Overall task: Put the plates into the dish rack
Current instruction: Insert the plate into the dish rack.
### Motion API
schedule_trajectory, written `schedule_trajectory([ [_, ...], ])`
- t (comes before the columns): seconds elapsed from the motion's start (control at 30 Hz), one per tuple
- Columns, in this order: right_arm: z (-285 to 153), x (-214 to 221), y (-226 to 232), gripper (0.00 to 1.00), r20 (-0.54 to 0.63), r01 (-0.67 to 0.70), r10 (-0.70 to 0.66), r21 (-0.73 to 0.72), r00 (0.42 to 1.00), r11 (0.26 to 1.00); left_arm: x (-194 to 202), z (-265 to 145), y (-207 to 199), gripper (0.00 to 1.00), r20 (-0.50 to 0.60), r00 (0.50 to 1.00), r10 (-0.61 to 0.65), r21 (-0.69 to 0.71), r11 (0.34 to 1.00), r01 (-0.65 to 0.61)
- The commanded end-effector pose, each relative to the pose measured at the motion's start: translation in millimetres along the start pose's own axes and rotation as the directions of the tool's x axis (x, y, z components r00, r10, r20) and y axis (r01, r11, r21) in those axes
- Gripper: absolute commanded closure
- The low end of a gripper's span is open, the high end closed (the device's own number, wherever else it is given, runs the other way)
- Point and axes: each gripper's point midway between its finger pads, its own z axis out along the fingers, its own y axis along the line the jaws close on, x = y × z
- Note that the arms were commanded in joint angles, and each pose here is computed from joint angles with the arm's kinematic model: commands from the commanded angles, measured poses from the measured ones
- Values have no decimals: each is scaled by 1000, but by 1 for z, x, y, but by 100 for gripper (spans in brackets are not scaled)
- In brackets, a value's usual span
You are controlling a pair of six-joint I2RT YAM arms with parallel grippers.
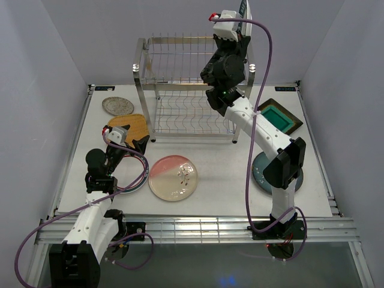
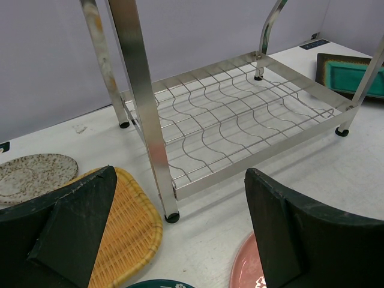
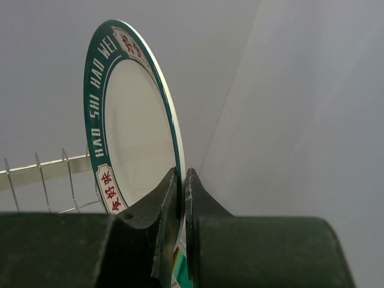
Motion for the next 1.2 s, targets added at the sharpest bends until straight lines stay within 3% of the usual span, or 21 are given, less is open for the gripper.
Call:
schedule_trajectory([
  [0.0,2,-9,-3,92,27,-70,70,0,997,998,-13,2,-2,2,27,1000,8,15,1000,-8],
  [0.6,0,8,15,92,4,-31,31,-30,1000,999,-14,1,-3,2,30,1000,9,16,1000,-10],
  [1.07,-12,11,14,84,-4,-6,5,-25,1000,1000,-18,0,-3,2,39,999,14,13,1000,-15],
  [1.17,-14,11,13,79,-8,-5,5,-25,1000,1000,-17,-1,-3,2,38,999,14,13,1000,-14],
])
